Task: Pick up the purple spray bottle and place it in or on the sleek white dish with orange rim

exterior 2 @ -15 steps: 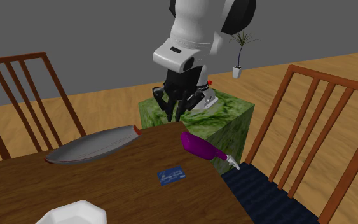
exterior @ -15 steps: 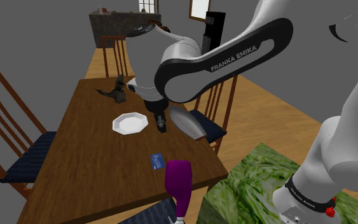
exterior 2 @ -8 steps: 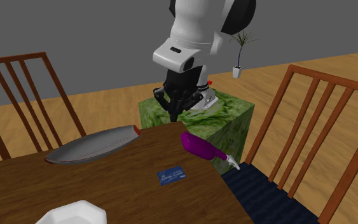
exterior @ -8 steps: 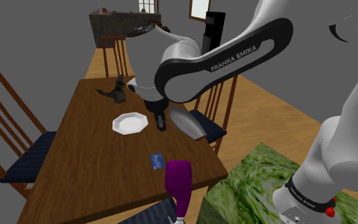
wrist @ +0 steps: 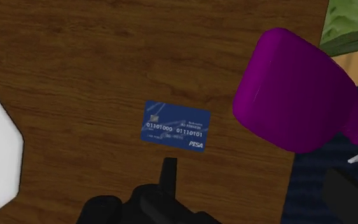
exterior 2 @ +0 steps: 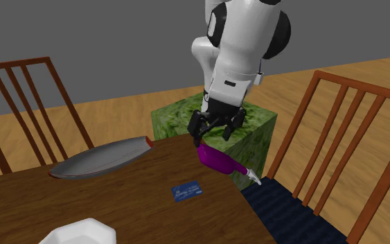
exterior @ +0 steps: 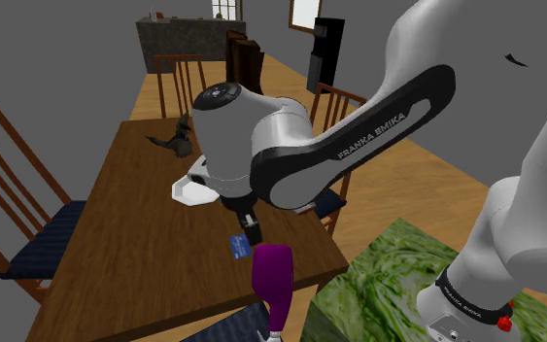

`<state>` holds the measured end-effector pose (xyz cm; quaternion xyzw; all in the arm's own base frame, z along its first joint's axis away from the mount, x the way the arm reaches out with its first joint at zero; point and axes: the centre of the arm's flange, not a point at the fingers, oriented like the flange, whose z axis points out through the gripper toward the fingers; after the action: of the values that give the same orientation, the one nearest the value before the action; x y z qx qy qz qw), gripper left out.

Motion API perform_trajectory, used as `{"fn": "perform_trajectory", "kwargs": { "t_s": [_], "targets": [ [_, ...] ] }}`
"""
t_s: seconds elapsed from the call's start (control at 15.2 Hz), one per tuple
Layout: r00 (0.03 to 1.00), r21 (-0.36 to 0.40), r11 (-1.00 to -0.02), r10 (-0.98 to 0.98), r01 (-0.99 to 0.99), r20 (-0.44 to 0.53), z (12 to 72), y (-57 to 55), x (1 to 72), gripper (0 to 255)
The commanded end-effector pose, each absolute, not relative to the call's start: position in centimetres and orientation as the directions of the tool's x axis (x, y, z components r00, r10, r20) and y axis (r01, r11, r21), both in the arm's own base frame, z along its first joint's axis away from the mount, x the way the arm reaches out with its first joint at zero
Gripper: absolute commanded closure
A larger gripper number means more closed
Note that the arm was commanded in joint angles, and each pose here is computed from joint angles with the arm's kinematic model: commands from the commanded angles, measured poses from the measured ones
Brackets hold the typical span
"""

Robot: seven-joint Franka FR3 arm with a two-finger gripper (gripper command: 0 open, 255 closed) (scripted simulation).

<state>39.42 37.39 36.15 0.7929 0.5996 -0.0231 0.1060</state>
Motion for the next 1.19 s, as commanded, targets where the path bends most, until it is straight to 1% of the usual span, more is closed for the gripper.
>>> {"fn": "perform_trajectory", "kwargs": {
  "t_s": [0.0, 0.46, 0.92, 0.99, 1.12],
  "targets": [
    [0.202, 0.133, -0.181, 0.965, 0.974, -0.166, 34.1, 38.2, 37.7, 0],
    [-0.07, 0.104, 0.089, 0.983, 0.991, -0.172, 28.0, 39.9, 30.9, 0],
    [-0.337, 0.076, 0.353, 0.926, 0.933, -0.171, 22.0, 39.8, 23.7, 0],
    [-0.354, 0.074, 0.37, 0.92, 0.926, -0.171, 21.6, 39.7, 23.3, 0],
    [-0.354, 0.074, 0.37, 0.92, 0.926, -0.171, 20.6, 39.6, 23.4, 0]
  ]
}}
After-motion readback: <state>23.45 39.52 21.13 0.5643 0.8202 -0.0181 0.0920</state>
